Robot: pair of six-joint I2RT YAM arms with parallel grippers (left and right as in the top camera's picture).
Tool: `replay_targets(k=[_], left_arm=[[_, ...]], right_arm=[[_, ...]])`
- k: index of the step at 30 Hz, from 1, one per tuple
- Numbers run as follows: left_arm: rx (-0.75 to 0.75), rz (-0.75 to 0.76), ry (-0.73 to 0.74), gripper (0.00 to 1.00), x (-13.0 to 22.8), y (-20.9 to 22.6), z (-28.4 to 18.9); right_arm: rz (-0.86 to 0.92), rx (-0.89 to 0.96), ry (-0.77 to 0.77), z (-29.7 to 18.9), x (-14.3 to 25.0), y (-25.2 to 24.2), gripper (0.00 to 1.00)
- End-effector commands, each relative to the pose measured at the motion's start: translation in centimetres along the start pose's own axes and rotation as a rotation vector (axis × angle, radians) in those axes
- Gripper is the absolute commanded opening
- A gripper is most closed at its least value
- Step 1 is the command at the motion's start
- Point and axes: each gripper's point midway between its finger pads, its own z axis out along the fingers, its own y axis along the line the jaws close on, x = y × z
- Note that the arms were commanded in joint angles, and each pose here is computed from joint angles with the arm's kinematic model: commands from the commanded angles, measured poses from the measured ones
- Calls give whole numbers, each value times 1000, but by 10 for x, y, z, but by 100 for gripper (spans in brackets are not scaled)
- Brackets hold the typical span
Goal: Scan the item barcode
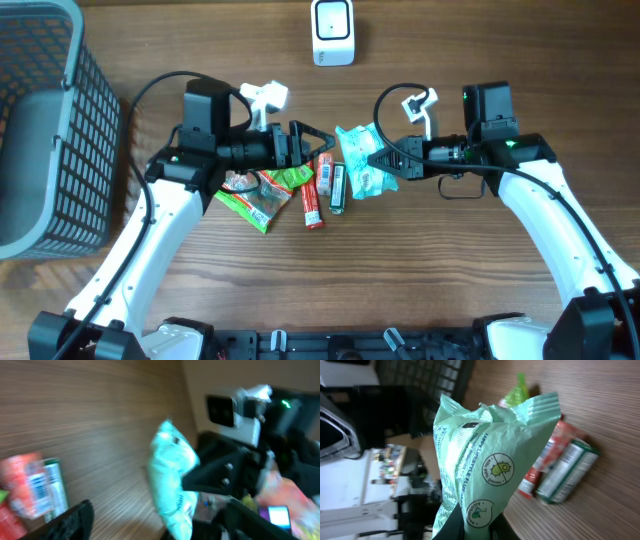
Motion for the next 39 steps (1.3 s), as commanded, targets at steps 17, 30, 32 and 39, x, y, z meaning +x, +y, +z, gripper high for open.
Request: replay_targets(k=[17,30,32,39], left_arm=[[140,193,32,4,7,-46,16],[364,185,43,4,-8,-60,-36],[366,186,46,4,-7,-61,-36],[390,189,65,4,-3,-65,-37]], right_arm=[[-73,-244,41,10,-3,61,50],[-225,-513,73,-8,1,106,54],[-224,-518,76,-8,2,107,54],[-257,-538,106,0,9,116,47]])
